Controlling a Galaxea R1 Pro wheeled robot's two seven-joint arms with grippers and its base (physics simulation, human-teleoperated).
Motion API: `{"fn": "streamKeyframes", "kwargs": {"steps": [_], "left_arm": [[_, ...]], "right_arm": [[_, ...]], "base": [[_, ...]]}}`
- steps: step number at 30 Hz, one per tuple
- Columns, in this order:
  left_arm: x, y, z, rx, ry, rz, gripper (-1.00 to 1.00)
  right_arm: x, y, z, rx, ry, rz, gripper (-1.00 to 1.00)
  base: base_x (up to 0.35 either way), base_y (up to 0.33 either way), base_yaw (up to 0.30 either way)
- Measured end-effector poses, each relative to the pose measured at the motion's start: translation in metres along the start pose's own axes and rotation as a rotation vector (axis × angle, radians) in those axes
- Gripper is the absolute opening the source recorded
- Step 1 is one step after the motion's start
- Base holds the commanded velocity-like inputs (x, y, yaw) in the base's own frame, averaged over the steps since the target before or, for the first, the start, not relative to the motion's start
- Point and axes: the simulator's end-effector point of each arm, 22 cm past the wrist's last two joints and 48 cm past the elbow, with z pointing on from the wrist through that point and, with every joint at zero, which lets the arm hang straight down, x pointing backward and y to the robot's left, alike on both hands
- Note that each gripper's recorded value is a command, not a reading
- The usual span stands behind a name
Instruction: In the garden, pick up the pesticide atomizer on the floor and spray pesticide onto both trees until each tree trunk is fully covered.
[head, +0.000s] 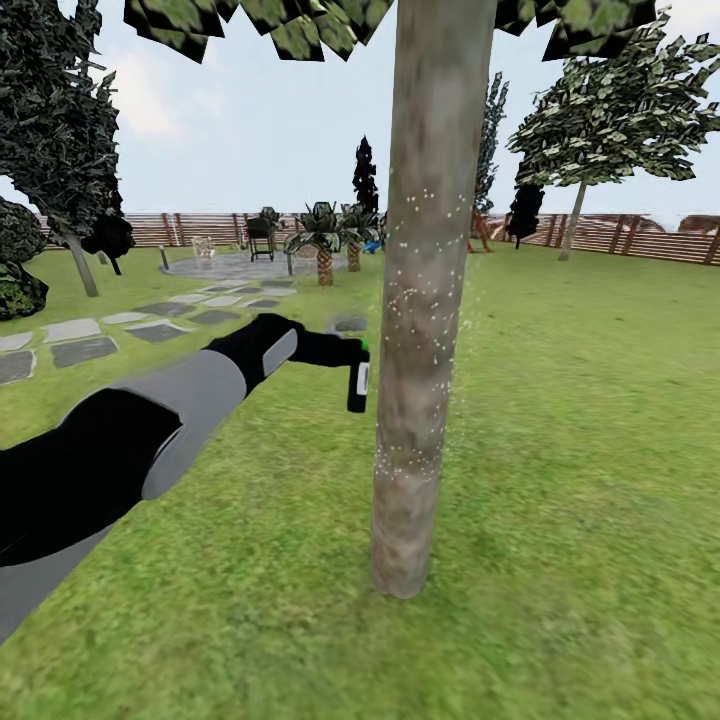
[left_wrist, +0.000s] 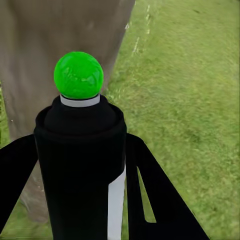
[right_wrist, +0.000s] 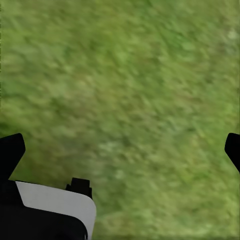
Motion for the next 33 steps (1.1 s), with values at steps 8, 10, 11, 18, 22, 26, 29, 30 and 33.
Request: {"fn": "streamKeyframes", "kwargs": {"steps": [8,10,11,18,22,26,29,30,33], "left_arm": [[0.020,0.029,0.008,-0.105,-0.006,-0.012,-1.00],[0.020,0.033,0.008,-0.124,-0.008,-0.010,-1.00],[0.022,0.035,0.008,-0.129,-0.005,-0.012,-1.00],[0.083,0.050,0.026,-0.133,0.024,-0.046,-1.00],[0.142,0.055,0.040,-0.126,0.061,-0.085,-1.00],[0.165,0.056,0.045,-0.123,0.067,-0.101,-1.00],[0.188,0.057,0.048,-0.121,0.089,-0.115,-1.00],[0.195,0.057,0.049,-0.122,0.094,-0.111,-1.00],[0.198,0.054,0.051,-0.103,0.079,-0.078,-1.00]], "right_arm": [[0.000,0.000,0.000,0.000,-0.001,0.000,1.00],[0.000,0.000,0.000,0.000,-0.001,0.000,1.00],[0.000,0.000,0.000,0.000,-0.001,0.000,1.00],[0.000,0.000,0.000,0.000,0.000,0.000,1.00],[0.000,0.000,0.000,0.000,0.000,0.000,1.00],[0.000,0.000,0.000,0.000,0.000,0.000,1.00],[0.000,0.000,0.000,0.000,0.000,0.000,1.00],[0.000,0.000,0.000,0.000,0.000,0.000,1.00],[0.000,0.000,0.000,0.000,0.000,0.000,1.00]], "base": [[0.000,0.000,0.000],[0.000,0.000,0.000],[0.000,0.000,0.000],[0.000,0.000,0.000],[0.000,0.000,0.000],[0.000,0.000,0.000],[0.000,0.000,0.000],[0.000,0.000,0.000],[0.000,0.000,0.000]]}}
